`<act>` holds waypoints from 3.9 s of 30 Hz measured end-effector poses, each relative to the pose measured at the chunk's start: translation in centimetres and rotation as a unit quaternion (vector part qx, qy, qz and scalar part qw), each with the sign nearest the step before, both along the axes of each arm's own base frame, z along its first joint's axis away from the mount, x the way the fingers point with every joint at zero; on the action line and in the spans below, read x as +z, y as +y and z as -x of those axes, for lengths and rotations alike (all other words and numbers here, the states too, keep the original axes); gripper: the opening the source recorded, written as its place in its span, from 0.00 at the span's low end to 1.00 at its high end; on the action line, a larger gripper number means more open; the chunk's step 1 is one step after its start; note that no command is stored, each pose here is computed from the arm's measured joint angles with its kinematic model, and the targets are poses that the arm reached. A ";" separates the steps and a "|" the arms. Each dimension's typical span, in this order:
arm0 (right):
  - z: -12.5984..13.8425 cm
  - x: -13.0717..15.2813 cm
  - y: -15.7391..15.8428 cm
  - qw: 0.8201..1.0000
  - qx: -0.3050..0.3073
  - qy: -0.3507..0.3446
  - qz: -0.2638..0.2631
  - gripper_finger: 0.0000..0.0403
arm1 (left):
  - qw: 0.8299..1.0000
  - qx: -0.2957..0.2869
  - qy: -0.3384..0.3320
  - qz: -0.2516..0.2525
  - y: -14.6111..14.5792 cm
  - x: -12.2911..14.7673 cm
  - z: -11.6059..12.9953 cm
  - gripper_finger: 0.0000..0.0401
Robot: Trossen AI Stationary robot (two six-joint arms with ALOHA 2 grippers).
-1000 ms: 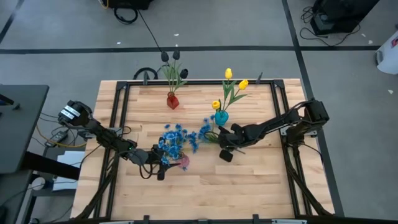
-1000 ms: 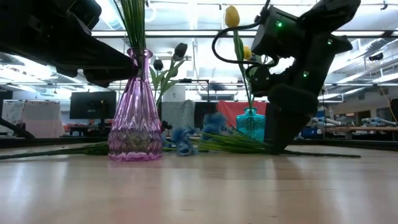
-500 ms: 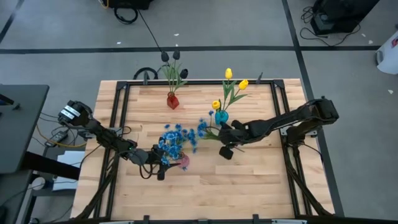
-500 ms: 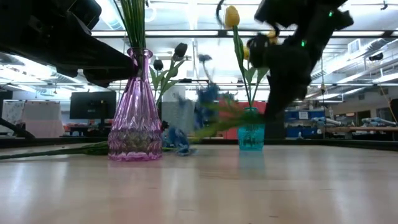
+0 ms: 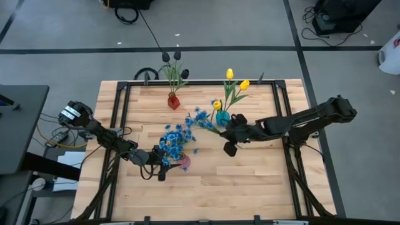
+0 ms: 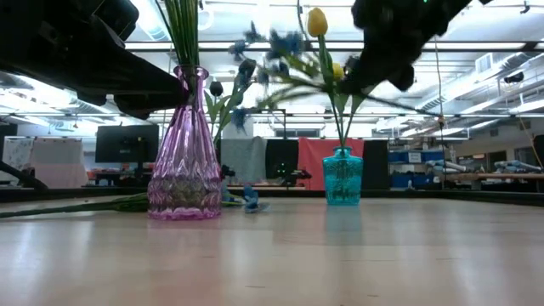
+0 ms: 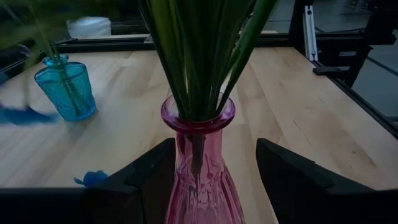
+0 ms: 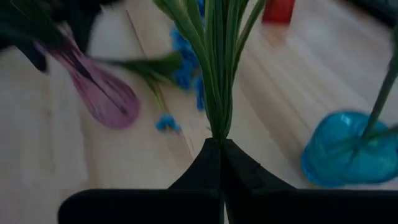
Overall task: Sort flowers into vase by color
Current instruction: Put the right blue flowers into the violet vase
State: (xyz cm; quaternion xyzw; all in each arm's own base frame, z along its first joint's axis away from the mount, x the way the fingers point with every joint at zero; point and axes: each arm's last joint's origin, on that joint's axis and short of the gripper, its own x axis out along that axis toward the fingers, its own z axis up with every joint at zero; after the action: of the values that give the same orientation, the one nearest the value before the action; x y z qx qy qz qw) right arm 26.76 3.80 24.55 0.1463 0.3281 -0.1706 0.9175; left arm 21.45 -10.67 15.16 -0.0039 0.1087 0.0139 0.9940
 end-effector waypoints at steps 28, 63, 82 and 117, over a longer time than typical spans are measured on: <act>3.5 7.5 4.5 0.953 0.156 -0.234 0.113 0.02 | 1.000 -0.020 0.014 0.017 -0.1 -0.2 0.1 0.57; -2.1 -3.3 4.3 0.872 0.204 -0.425 0.129 0.02 | 1.000 -0.004 -0.011 0.027 0.7 0.3 -0.5 0.58; -7.3 -3.4 1.4 0.838 0.222 -0.480 0.138 0.02 | 0.999 0.022 -0.032 0.021 1.9 0.7 -1.1 0.42; -6.0 -3.3 1.9 0.814 0.213 -0.519 0.151 0.02 | 0.999 0.031 -0.034 0.023 2.1 0.7 -1.2 0.26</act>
State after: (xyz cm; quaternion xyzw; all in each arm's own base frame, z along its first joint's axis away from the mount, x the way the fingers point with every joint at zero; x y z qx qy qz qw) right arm 32.76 5.67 21.23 -0.0004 -0.2038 0.0833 0.9755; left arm 22.62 -8.55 15.88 -0.0302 0.0746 0.0422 0.9959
